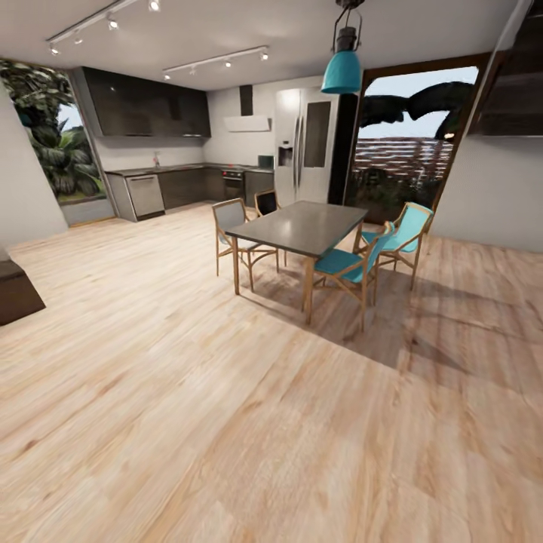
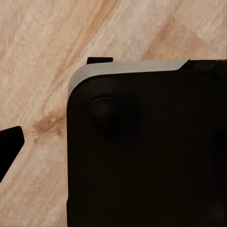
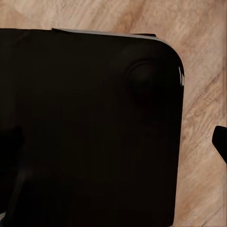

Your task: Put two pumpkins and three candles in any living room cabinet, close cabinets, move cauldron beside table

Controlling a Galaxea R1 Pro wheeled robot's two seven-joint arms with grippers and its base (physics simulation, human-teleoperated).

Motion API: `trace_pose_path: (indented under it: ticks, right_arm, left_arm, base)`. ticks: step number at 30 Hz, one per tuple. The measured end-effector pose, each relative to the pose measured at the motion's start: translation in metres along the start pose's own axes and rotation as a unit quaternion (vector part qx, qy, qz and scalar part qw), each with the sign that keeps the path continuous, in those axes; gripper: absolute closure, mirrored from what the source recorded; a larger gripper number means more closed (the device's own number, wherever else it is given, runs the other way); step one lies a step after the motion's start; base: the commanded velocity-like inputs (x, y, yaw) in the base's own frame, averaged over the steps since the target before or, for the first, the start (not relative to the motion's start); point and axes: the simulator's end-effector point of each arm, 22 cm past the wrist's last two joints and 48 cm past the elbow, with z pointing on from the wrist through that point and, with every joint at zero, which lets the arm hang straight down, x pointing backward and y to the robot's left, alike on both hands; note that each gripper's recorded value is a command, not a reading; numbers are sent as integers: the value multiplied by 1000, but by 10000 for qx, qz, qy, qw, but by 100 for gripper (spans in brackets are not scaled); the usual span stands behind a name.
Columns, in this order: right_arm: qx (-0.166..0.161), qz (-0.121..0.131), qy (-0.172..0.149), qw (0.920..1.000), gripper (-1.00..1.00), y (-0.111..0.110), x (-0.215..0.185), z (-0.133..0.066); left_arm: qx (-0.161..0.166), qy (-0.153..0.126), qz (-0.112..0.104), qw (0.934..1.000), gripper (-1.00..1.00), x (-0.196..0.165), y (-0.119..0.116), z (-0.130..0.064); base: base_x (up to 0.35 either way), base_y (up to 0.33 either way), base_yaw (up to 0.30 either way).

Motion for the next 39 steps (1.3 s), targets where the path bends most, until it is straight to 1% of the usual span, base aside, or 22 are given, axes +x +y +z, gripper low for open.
trace_pose_path:
  ticks: [5, 9, 39]
  right_arm:
    - [2, 6, -91, 10000, -100, 0, -4, 0]
    - [2, 7, -164, 9999, -100, 0, -7, 0]
    - [4, 14, -188, 9998, -100, 0, -8, 0]
  left_arm:
    - [-14, -72, -14, 10000, -100, -3, -2, 0]
    - [-23, -87, -19, 10000, -100, -3, -2, 0]
    - [-15, -84, -17, 10000, -100, -3, -4, 0]
  base:
    - [342, 0, 55]
    - [342, 0, 163]
    - [342, 0, 239]
